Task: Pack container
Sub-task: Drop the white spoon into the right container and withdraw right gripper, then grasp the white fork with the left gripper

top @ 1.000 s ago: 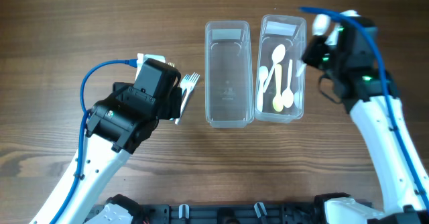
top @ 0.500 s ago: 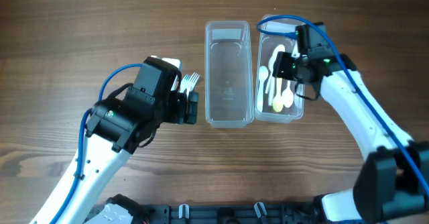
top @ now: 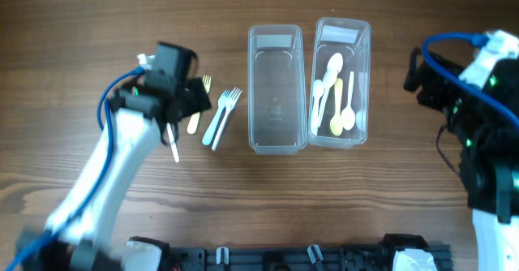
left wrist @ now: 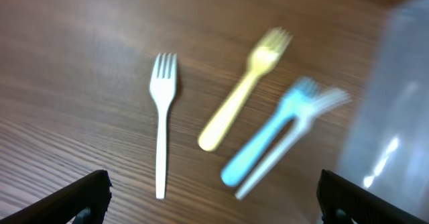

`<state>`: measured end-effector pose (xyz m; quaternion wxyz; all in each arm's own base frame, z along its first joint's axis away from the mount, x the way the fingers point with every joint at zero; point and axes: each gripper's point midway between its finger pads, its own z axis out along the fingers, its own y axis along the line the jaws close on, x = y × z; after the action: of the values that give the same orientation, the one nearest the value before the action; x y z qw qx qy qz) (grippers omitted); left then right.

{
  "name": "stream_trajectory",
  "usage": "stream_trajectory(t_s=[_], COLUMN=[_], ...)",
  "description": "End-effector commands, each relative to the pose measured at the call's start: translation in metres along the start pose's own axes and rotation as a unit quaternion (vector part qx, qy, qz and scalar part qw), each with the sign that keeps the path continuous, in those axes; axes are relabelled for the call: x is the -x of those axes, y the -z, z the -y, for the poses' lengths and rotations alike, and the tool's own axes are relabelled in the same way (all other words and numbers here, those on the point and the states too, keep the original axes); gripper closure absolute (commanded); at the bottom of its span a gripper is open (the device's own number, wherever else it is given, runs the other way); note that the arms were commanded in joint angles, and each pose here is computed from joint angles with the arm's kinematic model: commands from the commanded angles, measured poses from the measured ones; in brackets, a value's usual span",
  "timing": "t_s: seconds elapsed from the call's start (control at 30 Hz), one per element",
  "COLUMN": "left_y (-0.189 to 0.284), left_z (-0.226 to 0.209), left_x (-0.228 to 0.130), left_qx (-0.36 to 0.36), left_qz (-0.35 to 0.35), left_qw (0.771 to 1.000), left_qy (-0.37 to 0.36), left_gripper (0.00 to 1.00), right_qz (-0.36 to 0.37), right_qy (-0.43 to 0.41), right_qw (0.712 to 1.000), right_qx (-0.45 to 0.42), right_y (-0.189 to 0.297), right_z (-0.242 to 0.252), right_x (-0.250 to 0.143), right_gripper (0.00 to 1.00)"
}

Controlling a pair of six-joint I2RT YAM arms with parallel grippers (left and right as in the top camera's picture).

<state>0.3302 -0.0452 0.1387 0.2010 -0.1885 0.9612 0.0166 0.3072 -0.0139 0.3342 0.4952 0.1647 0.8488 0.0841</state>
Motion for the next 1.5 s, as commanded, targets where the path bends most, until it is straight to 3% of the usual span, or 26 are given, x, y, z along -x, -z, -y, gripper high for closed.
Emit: stream_trajectory(t_s=[0.0, 0.1, 0.3, 0.5, 0.77, 1.03, 1.27, 1.47], left_y=[-0.055, -0.086, -0.109, -0.121, -0.136, -0.147, -0.151, -0.131], left_z=[-0.022, -0.043, -0.045, -0.046, -0.049, -0.044, -0.046, -0.042], left_x=[-0.006, -0.006, -0.013, -0.022, -0.037, -0.061, -0.075, -0.062], left_qx=[-0.001, 0.014, -0.005, -0.001, 0.004, -0.001, 0.001, 0.0], left_qz=[-0.097, -0.129, -0.156, -0.174, -0.206, -0.219, -0.228, -0.223], left_qw=[0.992, 0.985, 0.988, 0.984, 0.978, 0.974, 0.972, 0.973], left_qy=[0.085, 0.115, 0.014, -0.03, -0.043, -0.056, -0.062, -0.062], left_gripper=[0.1, 0.09, 0.09, 0.17, 0.42, 0.49, 0.95, 0.96], right_qz=[-0.02, -0.049, -0.095, -0.127, -0.139, -0.139, -0.14, -0.139], right_qy=[-0.017, -0.017, -0.019, -0.02, -0.02, -0.02, -0.02, -0.02], right_qw=[1.0, 0.998, 0.995, 0.991, 0.989, 0.989, 0.989, 0.989], right_qx=[-0.006, -0.019, -0.036, -0.048, -0.052, -0.052, -0.052, -0.052], right_y=[0.003, -0.001, -0.016, -0.031, -0.036, -0.036, -0.036, -0.036], right_z=[0.004, 0.009, 0.016, 0.021, 0.022, 0.023, 0.022, 0.022], right_x=[-0.01, -0.023, -0.041, -0.052, -0.057, -0.057, -0.057, -0.057], right_gripper=[0.13, 0.12, 0.15, 0.18, 0.21, 0.22, 0.24, 0.26])
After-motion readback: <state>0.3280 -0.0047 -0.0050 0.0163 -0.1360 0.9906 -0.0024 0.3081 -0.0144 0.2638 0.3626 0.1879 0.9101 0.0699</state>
